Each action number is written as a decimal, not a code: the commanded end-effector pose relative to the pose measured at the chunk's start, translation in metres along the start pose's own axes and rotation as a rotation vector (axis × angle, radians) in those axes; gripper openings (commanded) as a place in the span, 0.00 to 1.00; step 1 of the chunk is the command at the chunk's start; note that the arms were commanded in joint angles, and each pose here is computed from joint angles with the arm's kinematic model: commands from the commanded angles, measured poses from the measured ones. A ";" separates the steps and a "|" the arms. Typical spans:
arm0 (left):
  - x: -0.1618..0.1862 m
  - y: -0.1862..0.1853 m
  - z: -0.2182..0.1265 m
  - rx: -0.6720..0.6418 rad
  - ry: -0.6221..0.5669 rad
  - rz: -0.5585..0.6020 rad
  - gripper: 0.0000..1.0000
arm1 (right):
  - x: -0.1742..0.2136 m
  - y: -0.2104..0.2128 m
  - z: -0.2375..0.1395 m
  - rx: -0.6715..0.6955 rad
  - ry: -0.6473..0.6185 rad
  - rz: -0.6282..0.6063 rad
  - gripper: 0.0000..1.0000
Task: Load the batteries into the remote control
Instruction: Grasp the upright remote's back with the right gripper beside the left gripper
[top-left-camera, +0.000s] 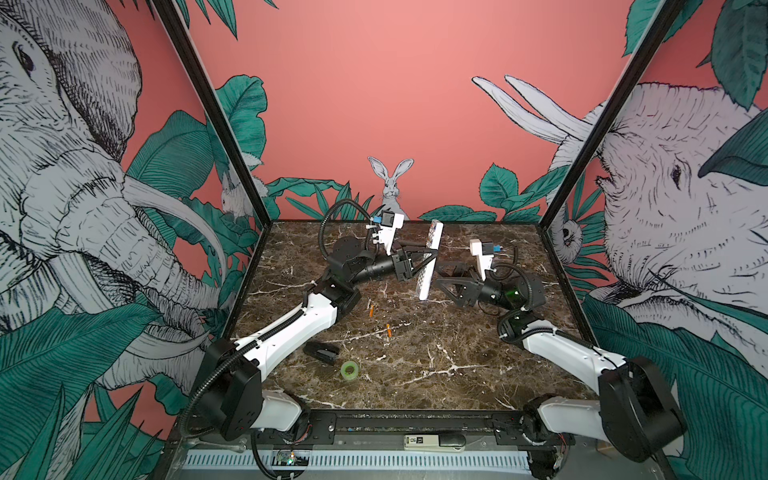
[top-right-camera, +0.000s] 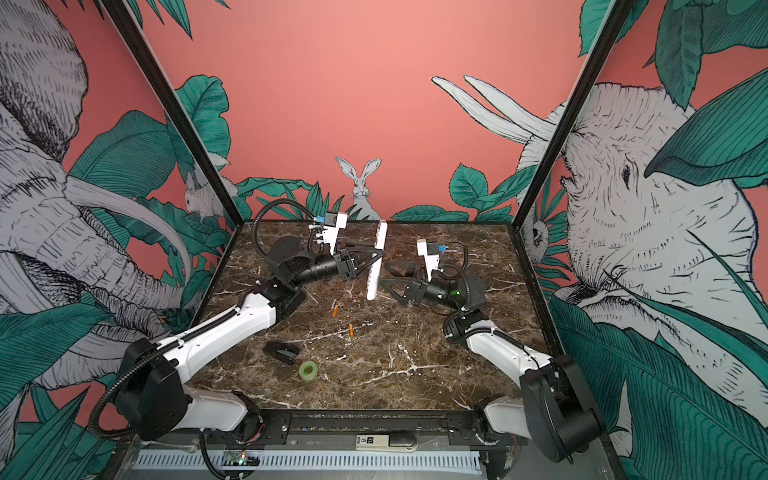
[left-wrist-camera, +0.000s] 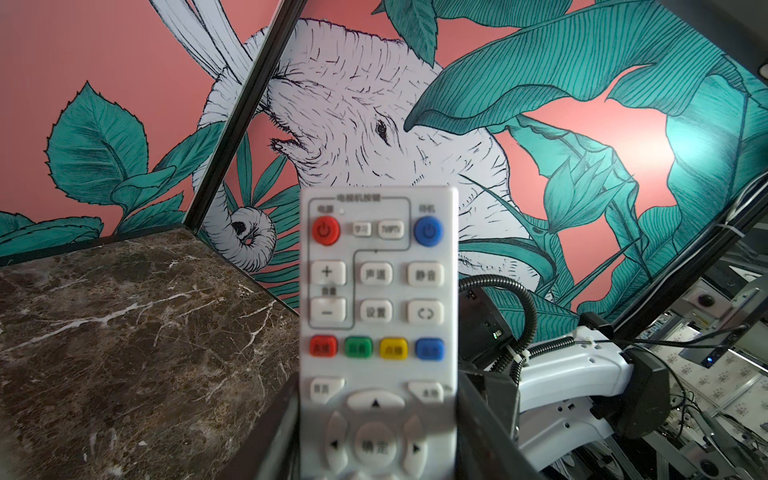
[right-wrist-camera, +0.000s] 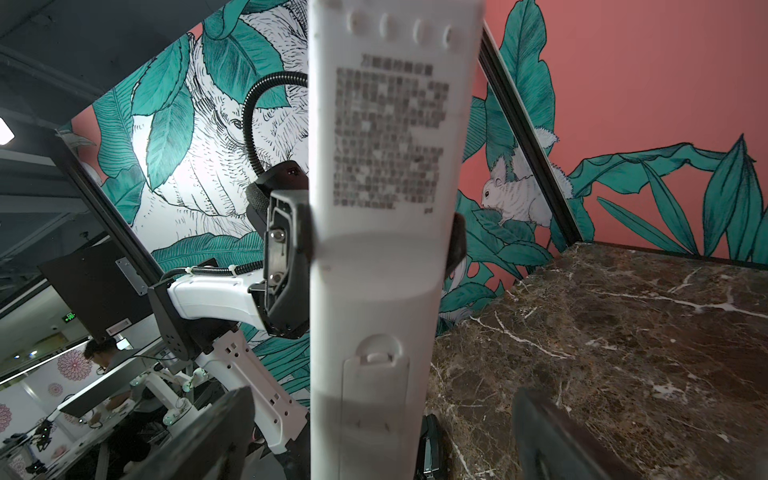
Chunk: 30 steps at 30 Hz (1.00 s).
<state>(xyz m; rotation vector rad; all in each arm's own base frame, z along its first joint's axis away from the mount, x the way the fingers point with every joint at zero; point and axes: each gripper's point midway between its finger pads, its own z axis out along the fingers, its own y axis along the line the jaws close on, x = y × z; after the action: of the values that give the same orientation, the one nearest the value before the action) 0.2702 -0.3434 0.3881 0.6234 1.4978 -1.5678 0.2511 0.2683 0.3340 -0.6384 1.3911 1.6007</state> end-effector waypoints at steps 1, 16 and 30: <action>-0.009 -0.013 -0.002 0.049 -0.029 0.027 0.00 | -0.007 0.017 0.007 -0.064 -0.007 -0.083 0.98; -0.015 -0.019 0.000 0.091 -0.053 0.020 0.00 | 0.005 0.020 0.024 -0.111 0.018 -0.079 0.80; -0.013 -0.014 0.002 0.085 -0.051 -0.004 0.00 | 0.004 0.029 0.026 -0.146 0.013 -0.084 0.49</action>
<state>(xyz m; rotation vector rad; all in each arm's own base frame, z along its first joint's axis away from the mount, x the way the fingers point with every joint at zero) 0.2694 -0.3467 0.3948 0.6236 1.4497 -1.6261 0.2399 0.2947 0.3282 -0.7170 1.3690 1.6513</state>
